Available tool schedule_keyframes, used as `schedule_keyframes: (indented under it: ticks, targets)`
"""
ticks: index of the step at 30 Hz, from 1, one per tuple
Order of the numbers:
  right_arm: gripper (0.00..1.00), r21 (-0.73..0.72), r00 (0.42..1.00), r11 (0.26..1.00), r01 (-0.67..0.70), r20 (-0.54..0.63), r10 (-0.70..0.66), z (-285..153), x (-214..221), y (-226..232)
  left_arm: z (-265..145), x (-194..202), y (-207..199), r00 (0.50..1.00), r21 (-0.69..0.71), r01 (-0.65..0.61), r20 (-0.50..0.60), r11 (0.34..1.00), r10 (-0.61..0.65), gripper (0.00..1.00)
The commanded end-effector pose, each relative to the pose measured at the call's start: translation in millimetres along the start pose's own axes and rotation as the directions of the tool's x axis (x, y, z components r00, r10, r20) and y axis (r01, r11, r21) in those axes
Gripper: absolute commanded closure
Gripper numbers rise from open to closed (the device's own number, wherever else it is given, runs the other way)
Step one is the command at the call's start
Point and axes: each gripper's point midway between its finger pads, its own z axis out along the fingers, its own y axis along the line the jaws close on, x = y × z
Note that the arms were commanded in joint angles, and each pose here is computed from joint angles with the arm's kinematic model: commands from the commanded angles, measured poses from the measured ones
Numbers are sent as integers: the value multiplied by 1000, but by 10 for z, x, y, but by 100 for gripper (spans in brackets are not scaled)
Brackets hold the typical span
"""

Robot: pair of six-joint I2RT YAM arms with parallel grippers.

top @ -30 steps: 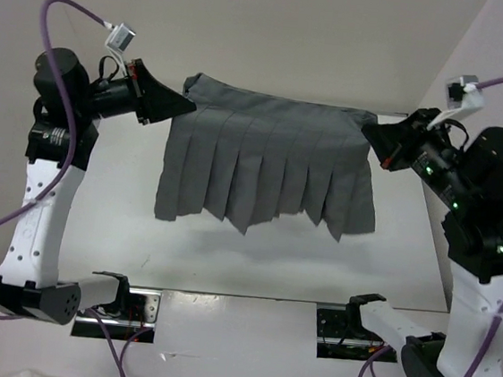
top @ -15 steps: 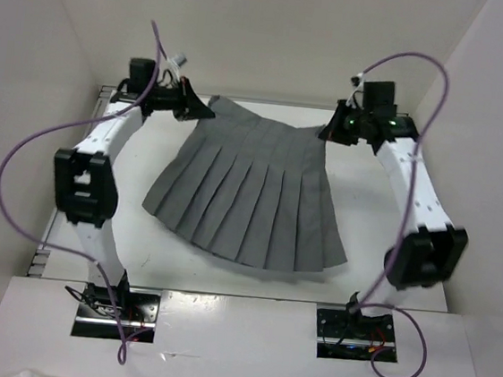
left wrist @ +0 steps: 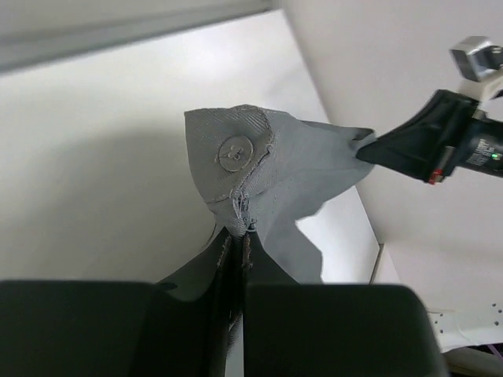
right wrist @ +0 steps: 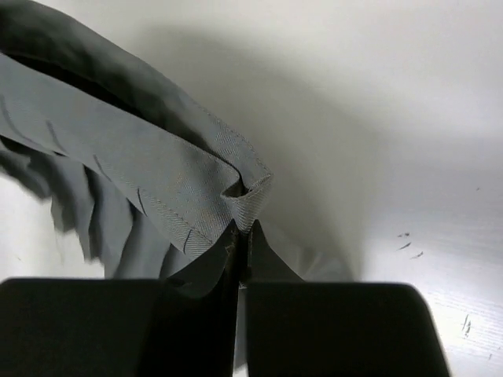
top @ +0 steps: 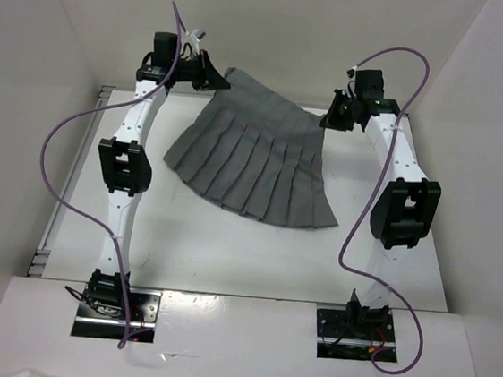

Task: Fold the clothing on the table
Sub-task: Flatten the skirt out

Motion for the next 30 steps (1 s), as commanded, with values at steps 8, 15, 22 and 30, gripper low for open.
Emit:
schedule_keyframes:
  ticks: [8,15,22,30]
  targets:
    - [100,-54,999,998,23,44,-21,-318,32,149,-100,161,84,998,-38,25,-55,999,-27,90]
    - [100,-138,1000,990,29,-8,-30,-399,372,302,-58,152,395,997,-78,61,-39,995,-64,88]
    - [100,-188,996,979,83,32,-78,-986,332,519,-327,172,-383,997,35,-19,-77,999,22,88]
    - [100,-228,950,943,244,254,-184,-2175,302,891,-1357,565,-1747,982,79,-182,64,980,177,86]
